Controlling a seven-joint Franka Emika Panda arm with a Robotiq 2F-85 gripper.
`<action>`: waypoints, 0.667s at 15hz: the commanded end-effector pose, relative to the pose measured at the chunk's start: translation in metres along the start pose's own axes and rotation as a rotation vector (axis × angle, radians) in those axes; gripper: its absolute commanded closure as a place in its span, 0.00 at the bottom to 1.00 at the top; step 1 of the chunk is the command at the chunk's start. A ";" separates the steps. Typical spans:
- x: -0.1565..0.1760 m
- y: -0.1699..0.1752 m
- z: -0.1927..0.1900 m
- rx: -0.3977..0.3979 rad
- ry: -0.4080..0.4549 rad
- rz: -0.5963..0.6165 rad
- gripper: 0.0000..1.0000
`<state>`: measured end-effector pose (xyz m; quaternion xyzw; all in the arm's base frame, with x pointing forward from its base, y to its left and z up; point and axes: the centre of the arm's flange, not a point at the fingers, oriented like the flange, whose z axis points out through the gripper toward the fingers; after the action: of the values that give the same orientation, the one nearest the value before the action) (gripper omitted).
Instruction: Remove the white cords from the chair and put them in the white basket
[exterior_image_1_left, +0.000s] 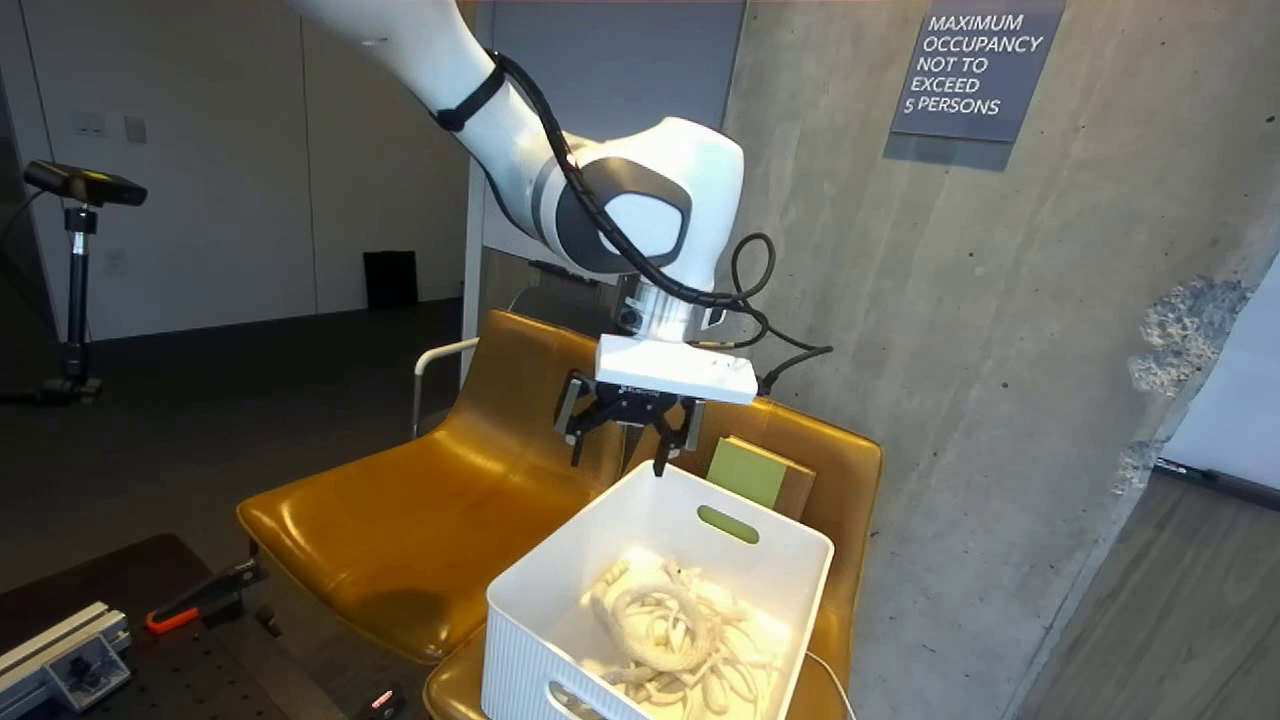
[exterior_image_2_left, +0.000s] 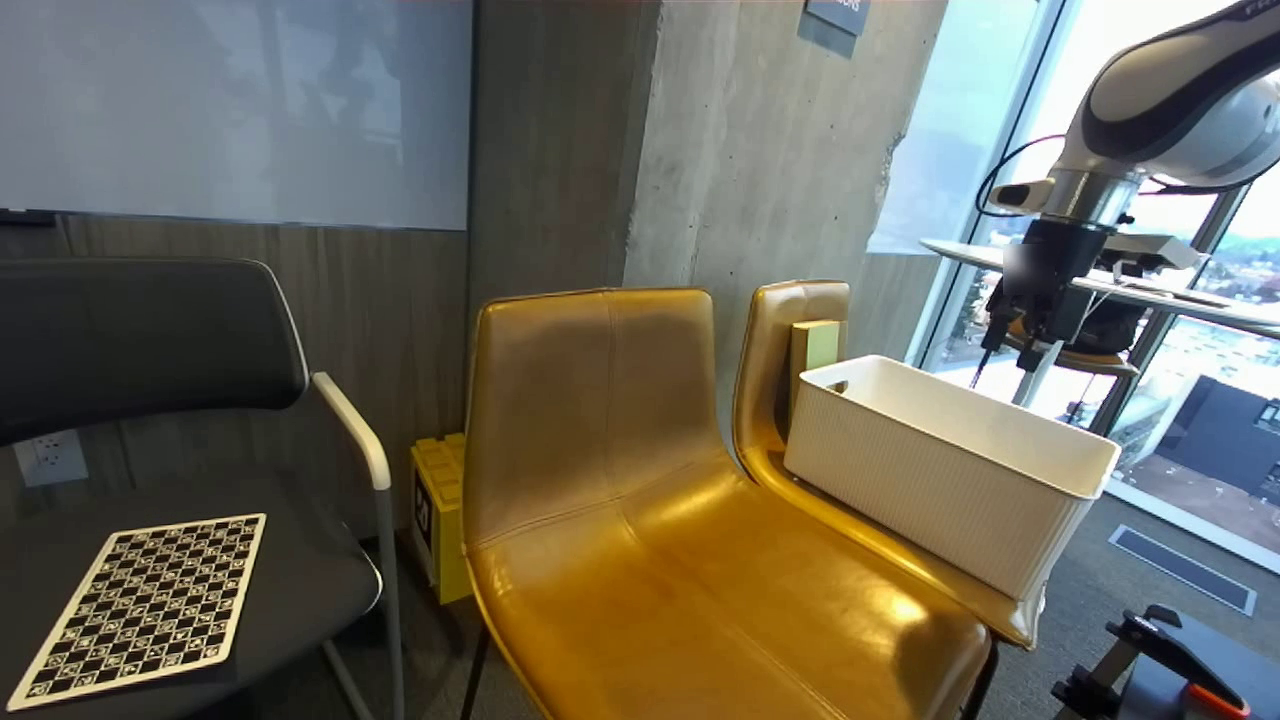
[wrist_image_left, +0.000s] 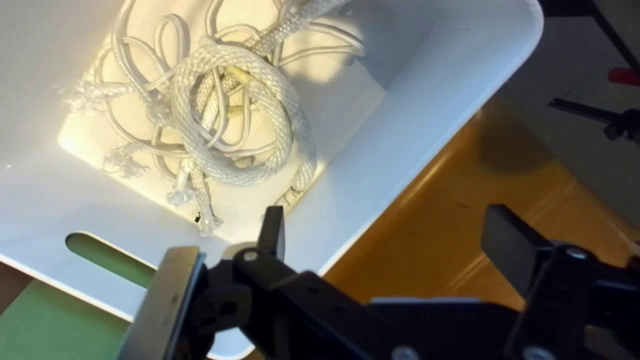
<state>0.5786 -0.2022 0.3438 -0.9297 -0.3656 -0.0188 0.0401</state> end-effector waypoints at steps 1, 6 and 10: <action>-0.011 -0.034 -0.029 0.058 0.123 -0.022 0.00; -0.021 -0.038 -0.030 0.062 0.159 -0.030 0.00; -0.053 -0.054 -0.036 0.068 0.184 -0.030 0.00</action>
<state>0.5030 -0.2014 0.3791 -0.9165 -0.3747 -0.0924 0.1049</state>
